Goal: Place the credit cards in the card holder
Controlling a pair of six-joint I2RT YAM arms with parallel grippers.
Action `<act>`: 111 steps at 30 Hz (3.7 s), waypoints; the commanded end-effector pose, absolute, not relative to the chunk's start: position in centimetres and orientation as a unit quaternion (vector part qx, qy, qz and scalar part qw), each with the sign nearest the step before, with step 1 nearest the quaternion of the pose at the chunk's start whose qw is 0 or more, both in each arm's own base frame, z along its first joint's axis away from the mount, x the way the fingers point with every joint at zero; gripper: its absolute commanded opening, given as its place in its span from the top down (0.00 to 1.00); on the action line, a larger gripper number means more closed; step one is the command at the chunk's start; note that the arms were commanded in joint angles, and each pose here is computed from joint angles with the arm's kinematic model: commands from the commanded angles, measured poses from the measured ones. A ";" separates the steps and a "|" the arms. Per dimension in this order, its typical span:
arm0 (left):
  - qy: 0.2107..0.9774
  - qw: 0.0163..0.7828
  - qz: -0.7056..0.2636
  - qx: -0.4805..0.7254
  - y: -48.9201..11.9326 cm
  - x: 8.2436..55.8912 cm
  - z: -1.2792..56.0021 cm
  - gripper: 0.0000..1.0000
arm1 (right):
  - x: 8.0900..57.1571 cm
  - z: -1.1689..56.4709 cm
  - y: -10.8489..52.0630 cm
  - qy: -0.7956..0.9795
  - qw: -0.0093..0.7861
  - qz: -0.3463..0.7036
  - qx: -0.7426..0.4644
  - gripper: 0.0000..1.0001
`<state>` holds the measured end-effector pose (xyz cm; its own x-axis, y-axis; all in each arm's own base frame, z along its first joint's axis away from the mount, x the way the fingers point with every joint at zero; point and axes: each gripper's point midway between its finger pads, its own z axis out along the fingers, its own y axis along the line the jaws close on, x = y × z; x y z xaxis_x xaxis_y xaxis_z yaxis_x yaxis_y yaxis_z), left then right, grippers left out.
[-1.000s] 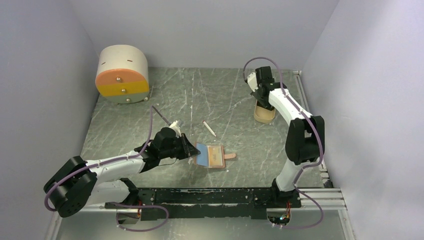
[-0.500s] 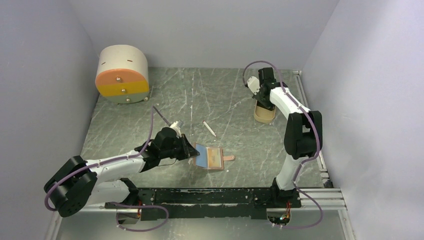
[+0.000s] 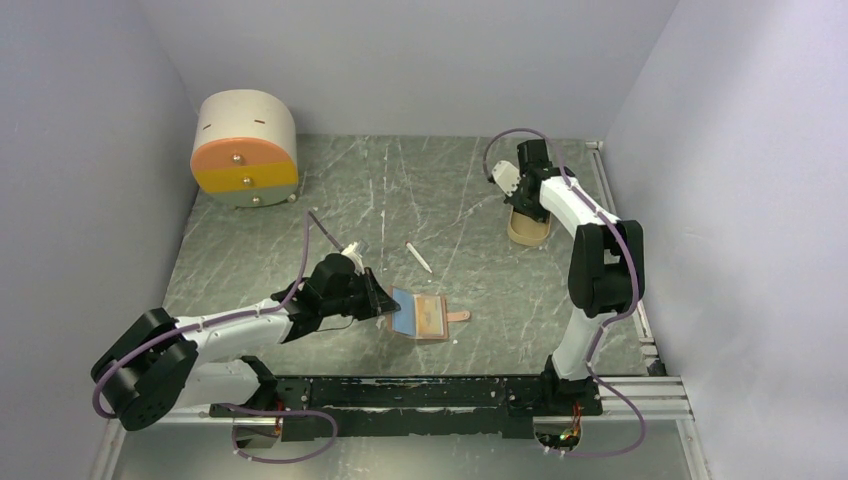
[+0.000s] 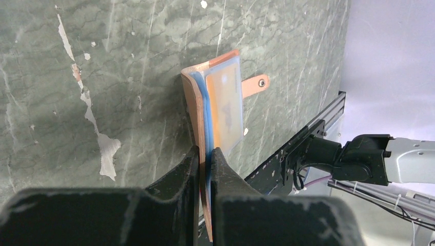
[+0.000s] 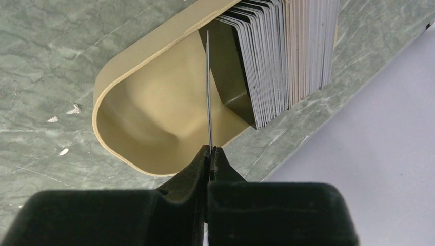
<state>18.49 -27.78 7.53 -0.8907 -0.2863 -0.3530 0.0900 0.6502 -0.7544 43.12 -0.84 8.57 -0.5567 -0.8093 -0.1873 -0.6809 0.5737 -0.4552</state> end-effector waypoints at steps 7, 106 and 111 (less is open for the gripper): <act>0.865 0.240 -0.438 -0.047 -28.7 19.2 9.7 0.91 | 43.6 6.8 -1.8 0.862 0.169 -0.180 -0.442 0.95; 0.876 0.214 -0.430 -0.038 -29.6 19.3 8.2 0.91 | 50.0 10.0 -3.2 0.823 0.264 -0.247 -0.438 0.54; 0.876 0.213 -0.431 -0.038 -29.7 19.3 8.2 0.91 | 50.0 10.4 -3.1 0.822 0.267 -0.245 -0.438 0.60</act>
